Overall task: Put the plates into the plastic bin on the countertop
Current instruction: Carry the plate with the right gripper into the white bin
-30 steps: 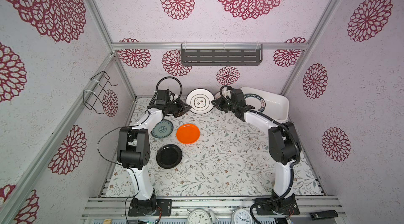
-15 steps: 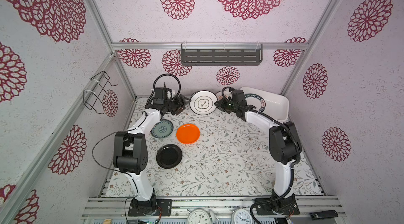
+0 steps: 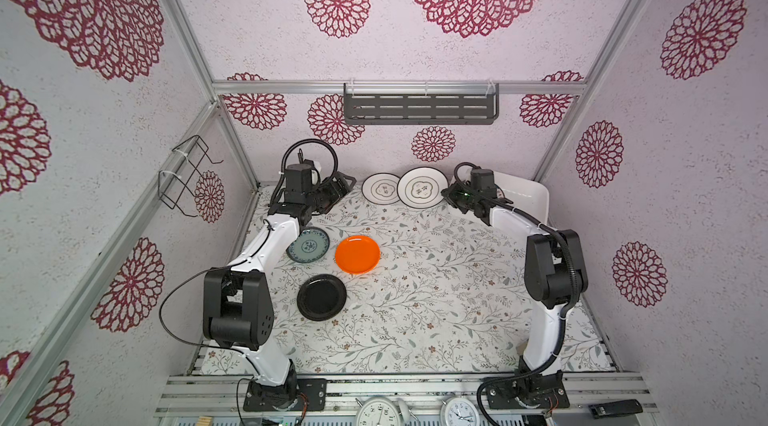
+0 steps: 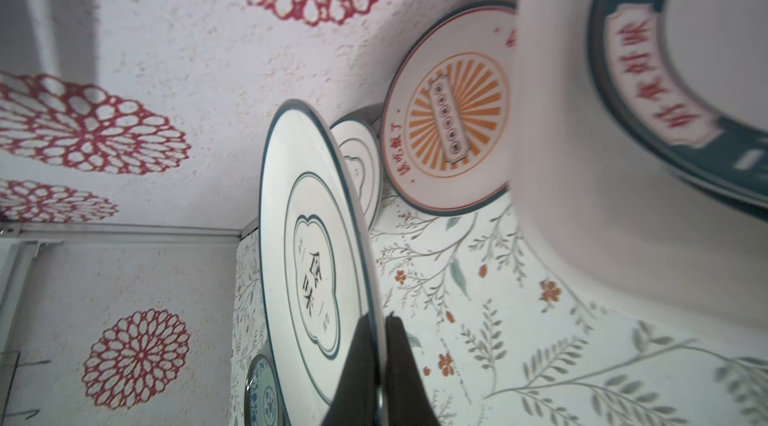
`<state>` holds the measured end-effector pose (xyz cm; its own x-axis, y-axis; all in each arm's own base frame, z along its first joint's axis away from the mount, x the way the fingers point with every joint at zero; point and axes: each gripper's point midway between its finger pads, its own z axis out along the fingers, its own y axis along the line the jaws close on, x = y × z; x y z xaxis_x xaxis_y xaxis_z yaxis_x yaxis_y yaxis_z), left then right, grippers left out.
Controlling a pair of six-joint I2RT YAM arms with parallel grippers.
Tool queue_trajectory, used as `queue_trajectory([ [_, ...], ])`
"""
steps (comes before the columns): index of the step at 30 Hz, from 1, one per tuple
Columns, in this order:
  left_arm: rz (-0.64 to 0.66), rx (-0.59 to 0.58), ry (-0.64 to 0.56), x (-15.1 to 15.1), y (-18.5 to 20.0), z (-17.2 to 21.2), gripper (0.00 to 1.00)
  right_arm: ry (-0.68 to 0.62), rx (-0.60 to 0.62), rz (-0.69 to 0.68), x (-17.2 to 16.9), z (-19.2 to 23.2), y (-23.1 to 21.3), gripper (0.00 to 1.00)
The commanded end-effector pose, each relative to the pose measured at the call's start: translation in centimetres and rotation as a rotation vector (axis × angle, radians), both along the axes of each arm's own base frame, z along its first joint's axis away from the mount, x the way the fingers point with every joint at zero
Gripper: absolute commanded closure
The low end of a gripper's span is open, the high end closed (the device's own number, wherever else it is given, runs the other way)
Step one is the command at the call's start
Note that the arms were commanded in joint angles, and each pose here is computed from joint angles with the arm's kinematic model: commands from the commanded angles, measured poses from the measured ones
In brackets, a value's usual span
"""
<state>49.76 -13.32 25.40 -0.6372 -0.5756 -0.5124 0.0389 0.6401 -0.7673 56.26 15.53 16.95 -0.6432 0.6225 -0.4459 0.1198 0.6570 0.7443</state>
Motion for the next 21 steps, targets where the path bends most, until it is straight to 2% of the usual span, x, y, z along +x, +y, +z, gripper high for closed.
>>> queue_trajectory([
  [1, 0.089, 0.019, -0.172, 0.4, 1.4, 4.2, 0.06, -0.138, -0.004, -0.096, 0.4, 6.7, -4.2, 1.00],
  [9, 0.231, 0.035, -0.223, 0.7, 3.5, 4.6, 0.01, -0.121, -0.035, -0.239, 1.5, 5.2, -11.5, 1.00],
  [15, 0.262, 0.038, -0.214, 1.4, 3.5, 4.8, 0.00, -0.151, -0.017, -0.288, 3.3, 4.8, -15.5, 1.00],
  [21, 0.298, 0.062, -0.214, 1.7, 3.3, 4.9, 0.03, -0.136, -0.003, -0.329, 4.4, 3.3, -18.8, 1.00],
])
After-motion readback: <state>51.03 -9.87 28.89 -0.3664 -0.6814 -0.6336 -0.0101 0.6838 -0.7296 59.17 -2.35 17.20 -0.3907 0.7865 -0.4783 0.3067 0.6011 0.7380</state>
